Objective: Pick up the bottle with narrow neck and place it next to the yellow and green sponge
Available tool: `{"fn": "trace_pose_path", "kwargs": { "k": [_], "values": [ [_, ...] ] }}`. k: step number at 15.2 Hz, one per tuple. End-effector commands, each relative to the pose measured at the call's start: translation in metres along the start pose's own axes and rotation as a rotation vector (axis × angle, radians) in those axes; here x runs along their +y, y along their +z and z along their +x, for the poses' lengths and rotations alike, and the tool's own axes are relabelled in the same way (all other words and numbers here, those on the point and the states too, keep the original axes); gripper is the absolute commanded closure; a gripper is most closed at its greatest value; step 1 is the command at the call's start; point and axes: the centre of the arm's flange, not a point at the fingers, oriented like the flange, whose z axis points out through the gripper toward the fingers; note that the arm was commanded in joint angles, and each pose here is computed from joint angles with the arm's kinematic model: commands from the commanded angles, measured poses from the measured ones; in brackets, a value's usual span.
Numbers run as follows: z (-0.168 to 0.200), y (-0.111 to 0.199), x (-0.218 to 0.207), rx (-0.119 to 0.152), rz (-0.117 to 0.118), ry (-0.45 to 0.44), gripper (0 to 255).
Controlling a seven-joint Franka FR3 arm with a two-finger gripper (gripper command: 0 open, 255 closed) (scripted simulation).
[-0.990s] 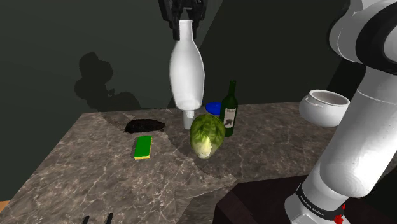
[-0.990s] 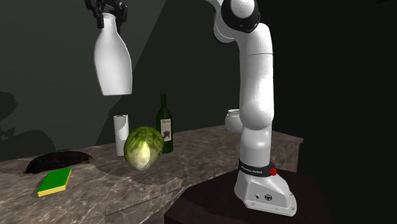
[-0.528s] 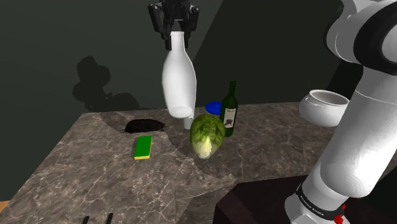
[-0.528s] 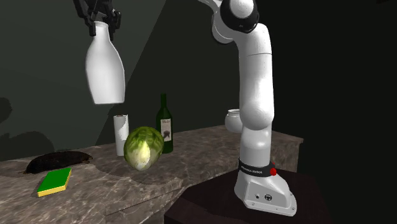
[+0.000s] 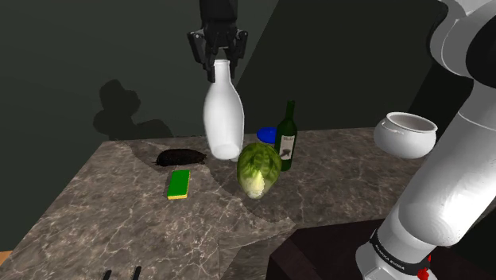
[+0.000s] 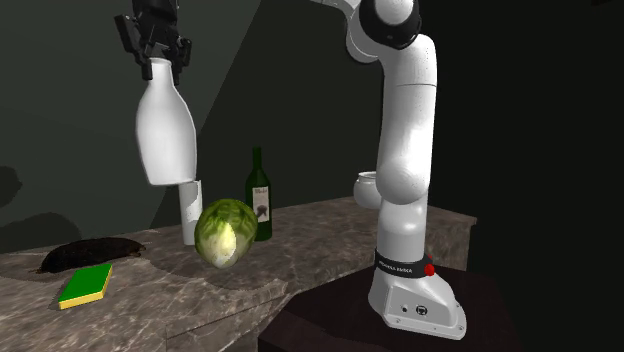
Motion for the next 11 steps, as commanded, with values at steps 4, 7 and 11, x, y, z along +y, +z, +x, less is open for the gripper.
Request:
{"fn": "trace_pose_path", "kwargs": {
  "k": [4,7,11],
  "values": [
    [-0.001,0.026,0.0,0.001,0.0,0.0,255],
    [-0.002,0.042,0.0,0.001,0.0,0.0,255],
    [-0.002,0.063,0.0,0.001,0.0,0.0,255]
  ]
}}
